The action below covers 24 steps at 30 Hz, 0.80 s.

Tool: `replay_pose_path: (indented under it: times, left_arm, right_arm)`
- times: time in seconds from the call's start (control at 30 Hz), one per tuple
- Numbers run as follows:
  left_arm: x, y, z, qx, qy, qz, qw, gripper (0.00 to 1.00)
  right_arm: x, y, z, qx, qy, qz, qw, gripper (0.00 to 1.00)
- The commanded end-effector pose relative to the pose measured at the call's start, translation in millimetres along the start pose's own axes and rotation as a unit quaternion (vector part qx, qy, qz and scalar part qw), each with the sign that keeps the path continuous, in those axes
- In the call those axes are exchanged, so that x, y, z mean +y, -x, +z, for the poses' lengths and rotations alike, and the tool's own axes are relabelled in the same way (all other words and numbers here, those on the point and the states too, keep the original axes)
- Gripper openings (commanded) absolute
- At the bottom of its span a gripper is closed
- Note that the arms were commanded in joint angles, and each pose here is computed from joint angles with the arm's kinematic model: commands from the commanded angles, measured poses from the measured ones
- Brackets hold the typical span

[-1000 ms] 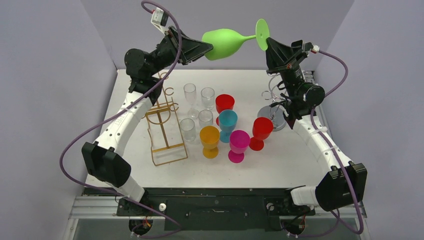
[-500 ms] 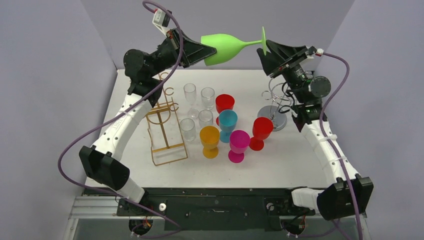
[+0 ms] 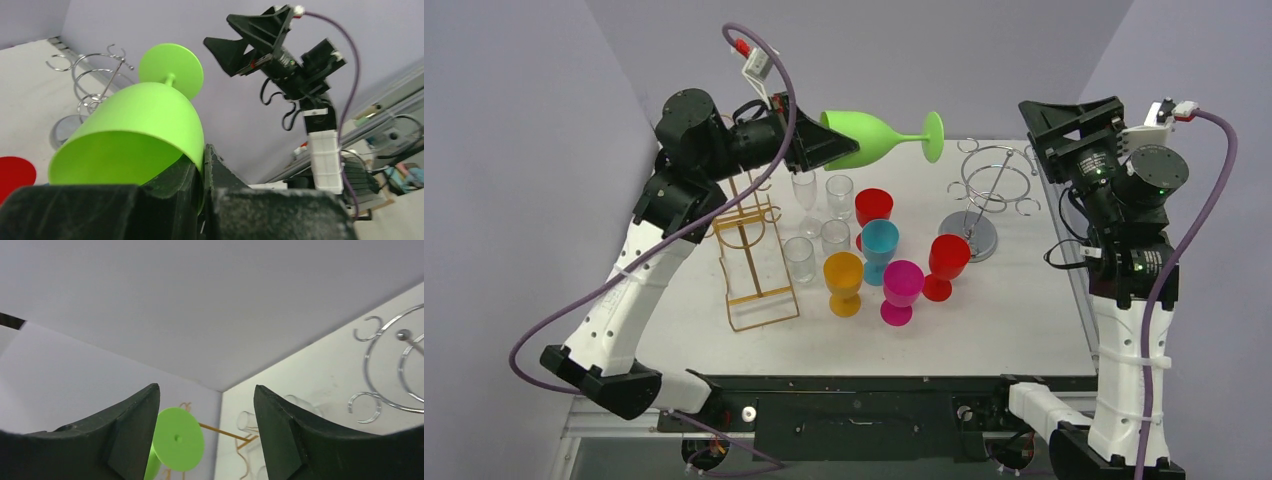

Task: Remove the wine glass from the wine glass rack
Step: Place the wine glass at the center of the board.

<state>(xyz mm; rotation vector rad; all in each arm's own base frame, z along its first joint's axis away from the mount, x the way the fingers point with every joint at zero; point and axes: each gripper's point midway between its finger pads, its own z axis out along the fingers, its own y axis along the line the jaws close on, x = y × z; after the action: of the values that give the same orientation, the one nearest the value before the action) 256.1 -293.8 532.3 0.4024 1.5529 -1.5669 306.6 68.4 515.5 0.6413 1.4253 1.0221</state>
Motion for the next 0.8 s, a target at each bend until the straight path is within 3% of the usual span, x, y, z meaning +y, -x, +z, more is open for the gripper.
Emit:
replay_pose_path:
  times: [0.0,0.33,0.77]
  left_arm:
    - [8,-44,-9,0.077,0.104,0.078,0.988,0.0]
    - [10,-146,24,0.227,0.188,0.171,0.94,0.0]
    - [28,-251,67,0.366,0.21,0.234,0.876,0.0]
  right_arm:
    - [-25,13,-25,-0.024,-0.09,-0.095,0.991,0.64]
    - [10,57,-67,-0.117,-0.102,-0.139,0.978,0.66]
    - [-43,70,-68,-0.122,-0.227,-0.194,0.946,0.7]
